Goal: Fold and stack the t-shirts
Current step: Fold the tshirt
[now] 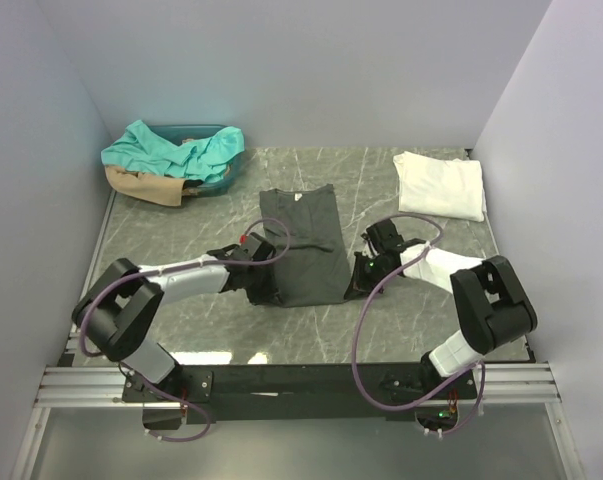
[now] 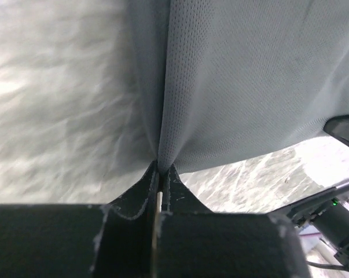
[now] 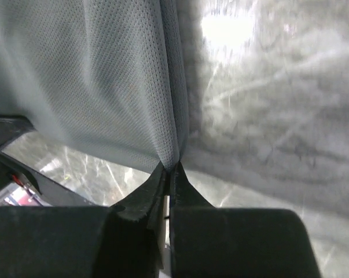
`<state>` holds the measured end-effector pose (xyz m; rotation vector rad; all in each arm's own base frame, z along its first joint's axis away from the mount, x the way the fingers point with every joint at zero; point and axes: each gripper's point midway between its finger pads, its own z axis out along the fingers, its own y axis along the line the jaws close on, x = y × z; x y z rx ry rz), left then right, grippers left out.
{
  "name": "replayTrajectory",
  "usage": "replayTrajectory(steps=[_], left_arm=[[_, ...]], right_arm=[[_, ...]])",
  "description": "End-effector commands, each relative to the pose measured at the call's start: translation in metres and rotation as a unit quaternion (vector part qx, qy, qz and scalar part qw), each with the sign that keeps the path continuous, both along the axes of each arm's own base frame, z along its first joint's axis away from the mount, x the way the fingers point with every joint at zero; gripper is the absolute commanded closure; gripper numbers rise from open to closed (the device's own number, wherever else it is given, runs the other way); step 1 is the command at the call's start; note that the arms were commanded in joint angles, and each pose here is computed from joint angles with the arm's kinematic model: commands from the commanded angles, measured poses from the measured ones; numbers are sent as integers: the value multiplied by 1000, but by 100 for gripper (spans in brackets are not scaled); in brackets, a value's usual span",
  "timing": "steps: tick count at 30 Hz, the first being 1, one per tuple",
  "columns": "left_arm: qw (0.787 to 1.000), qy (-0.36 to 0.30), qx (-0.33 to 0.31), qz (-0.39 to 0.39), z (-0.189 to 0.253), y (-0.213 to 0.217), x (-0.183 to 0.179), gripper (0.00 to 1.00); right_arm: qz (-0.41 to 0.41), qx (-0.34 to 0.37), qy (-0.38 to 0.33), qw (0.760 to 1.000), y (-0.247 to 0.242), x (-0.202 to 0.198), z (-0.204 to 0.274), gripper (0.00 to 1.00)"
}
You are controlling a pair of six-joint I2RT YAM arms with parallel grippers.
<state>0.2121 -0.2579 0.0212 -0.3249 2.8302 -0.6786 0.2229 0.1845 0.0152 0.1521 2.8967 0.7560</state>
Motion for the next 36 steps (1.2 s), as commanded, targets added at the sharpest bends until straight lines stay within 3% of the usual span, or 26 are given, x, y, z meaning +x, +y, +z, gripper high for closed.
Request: replayTrajectory(steps=[1,9,15,26,36], left_arm=[[998,-47,25,17,33,13,11,100],[989,-142,11,43,129,37,15,100],[996,-93,-12,13,122,40,-22,100],[996,-13,-83,-8,122,50,-96,99],[998,-15,-53,33,124,56,-84,100]], right_arm=[[9,-11,-23,1000,-2,4,26,100],[-10,-18,-114,993,-10,24,117,100],[-5,-19,-105,994,-13,8,129,100],[4,-17,-45,999,-13,-67,112,100],[-25,-18,-79,996,-3,-37,135,100]])
